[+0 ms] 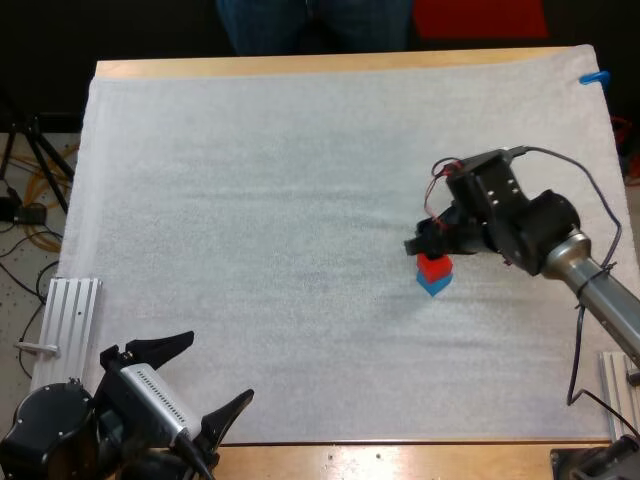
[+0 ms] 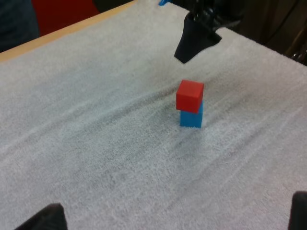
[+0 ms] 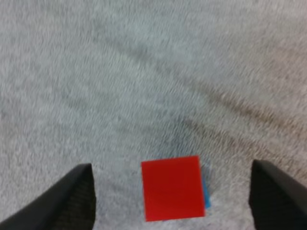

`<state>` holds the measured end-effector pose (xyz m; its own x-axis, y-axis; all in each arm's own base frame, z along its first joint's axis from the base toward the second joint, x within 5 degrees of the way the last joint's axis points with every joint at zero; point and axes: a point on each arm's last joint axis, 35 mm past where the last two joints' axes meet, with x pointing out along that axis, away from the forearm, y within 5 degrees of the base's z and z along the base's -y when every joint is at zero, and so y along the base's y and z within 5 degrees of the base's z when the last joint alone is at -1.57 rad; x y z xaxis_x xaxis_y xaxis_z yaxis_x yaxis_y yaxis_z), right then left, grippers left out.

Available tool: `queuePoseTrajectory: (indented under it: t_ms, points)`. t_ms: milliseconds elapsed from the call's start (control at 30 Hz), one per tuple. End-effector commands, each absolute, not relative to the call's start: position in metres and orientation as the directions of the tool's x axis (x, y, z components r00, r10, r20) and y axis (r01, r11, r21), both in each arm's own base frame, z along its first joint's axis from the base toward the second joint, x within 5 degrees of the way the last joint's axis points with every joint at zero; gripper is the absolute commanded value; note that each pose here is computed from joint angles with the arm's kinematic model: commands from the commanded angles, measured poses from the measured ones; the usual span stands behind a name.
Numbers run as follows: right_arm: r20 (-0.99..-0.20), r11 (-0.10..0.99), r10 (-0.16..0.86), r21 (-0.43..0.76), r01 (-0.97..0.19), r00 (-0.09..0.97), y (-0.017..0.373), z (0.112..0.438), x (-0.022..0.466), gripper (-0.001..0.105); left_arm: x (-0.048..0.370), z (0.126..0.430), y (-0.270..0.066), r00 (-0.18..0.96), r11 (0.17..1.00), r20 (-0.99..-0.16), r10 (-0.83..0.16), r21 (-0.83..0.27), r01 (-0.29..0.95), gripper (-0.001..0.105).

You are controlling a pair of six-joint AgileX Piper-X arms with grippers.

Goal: Stack red cube on blue cube

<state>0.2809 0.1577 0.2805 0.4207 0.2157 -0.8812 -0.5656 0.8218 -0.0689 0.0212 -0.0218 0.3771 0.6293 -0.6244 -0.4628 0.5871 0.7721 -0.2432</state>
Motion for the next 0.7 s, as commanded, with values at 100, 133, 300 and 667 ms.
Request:
queuePoseTrajectory:
  t_ms: [100, 133, 300, 667]
  points:
    - [-0.87, 0.865, 0.192, -0.068, -0.497, 0.453, 0.136, 0.285, 0.293, 0.065, 0.037, 0.385, -0.025, 0.666, 0.791, -0.43, -0.609, -0.274, 0.547, 0.087]
    - [-0.87, 0.875, 0.182, -0.068, -0.479, 0.457, 0.13, 0.285, 0.296, 0.065, 0.045, 0.385, -0.026, 0.683, 0.816, -0.447, -0.577, -0.271, 0.511, 0.087]
    - [-0.855, 0.92, 0.139, -0.075, -0.386, 0.499, 0.095, 0.294, 0.305, 0.065, 0.079, 0.383, -0.031, 0.716, 0.872, -0.502, -0.486, -0.228, 0.432, 0.087]
    - [-0.746, 0.97, 0.004, -0.158, -0.183, 0.666, 0.008, 0.351, 0.279, 0.065, 0.11, 0.386, -0.015, 0.826, 0.956, -0.482, -0.292, -0.165, 0.242, 0.087]
